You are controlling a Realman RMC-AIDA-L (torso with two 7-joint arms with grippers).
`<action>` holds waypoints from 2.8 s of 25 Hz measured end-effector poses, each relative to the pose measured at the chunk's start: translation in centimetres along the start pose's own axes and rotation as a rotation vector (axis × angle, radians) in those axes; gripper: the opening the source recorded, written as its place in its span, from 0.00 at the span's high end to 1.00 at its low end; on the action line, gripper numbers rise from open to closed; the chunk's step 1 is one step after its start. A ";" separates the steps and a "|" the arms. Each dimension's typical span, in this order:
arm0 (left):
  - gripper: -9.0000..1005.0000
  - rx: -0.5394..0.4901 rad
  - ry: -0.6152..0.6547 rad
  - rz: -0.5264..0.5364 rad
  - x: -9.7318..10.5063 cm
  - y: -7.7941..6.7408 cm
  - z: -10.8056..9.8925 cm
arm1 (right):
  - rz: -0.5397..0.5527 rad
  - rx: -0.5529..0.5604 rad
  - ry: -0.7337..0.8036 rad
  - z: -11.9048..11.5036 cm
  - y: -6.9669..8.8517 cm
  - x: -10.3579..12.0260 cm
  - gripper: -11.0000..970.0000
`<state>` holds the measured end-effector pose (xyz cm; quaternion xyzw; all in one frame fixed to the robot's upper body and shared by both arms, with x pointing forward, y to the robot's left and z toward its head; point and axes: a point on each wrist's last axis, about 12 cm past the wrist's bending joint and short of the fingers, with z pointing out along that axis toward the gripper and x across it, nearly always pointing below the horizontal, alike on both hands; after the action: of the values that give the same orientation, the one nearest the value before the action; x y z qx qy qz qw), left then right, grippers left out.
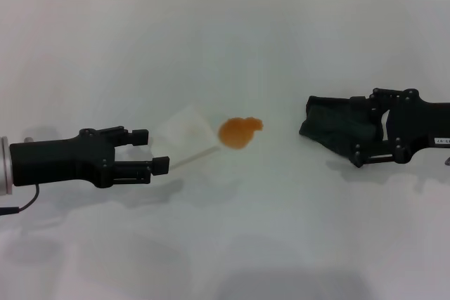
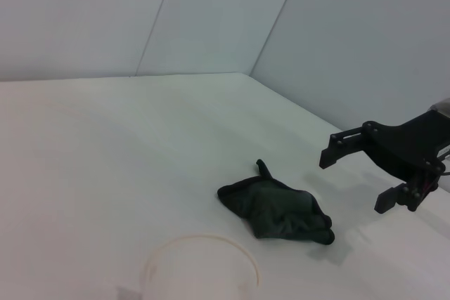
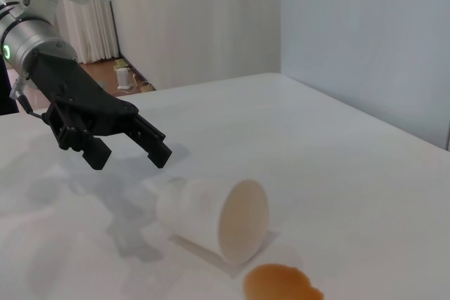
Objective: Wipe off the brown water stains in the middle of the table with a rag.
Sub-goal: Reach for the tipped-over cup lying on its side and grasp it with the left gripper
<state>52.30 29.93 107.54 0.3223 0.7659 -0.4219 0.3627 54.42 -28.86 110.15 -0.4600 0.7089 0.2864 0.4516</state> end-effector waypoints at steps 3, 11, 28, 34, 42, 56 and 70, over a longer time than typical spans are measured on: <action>0.12 0.001 -0.001 0.002 -0.1 0.0 0.0 | 0.000 0.001 0.000 0.0 0.0 0.0 0.12; 0.12 0.014 -0.008 0.003 -0.1 -0.1 0.3 | -0.003 0.007 0.010 0.0 -0.1 0.1 0.12; 0.12 0.040 -0.012 -0.003 -0.1 -0.4 0.4 | -0.028 0.034 0.017 -0.5 0.1 0.9 0.12; 0.12 0.103 -0.033 -0.008 -1.9 -0.9 -1.2 | -0.026 0.033 0.013 -0.5 0.1 0.9 0.12; 0.12 -0.056 0.020 -0.115 -6.8 0.6 -4.8 | -0.025 0.035 0.011 -0.5 0.1 0.9 0.12; 0.12 -0.295 0.445 0.000 -17.8 0.5 -4.2 | -0.027 0.034 0.000 -0.5 0.0 0.5 0.12; 0.12 -0.191 0.554 0.263 -17.3 0.9 2.2 | -0.019 0.053 -0.016 -0.7 -0.1 0.7 0.12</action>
<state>62.87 25.13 120.65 0.4855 0.8234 -0.1937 0.2207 54.09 -29.73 109.86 -0.4524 0.7081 0.2669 0.4720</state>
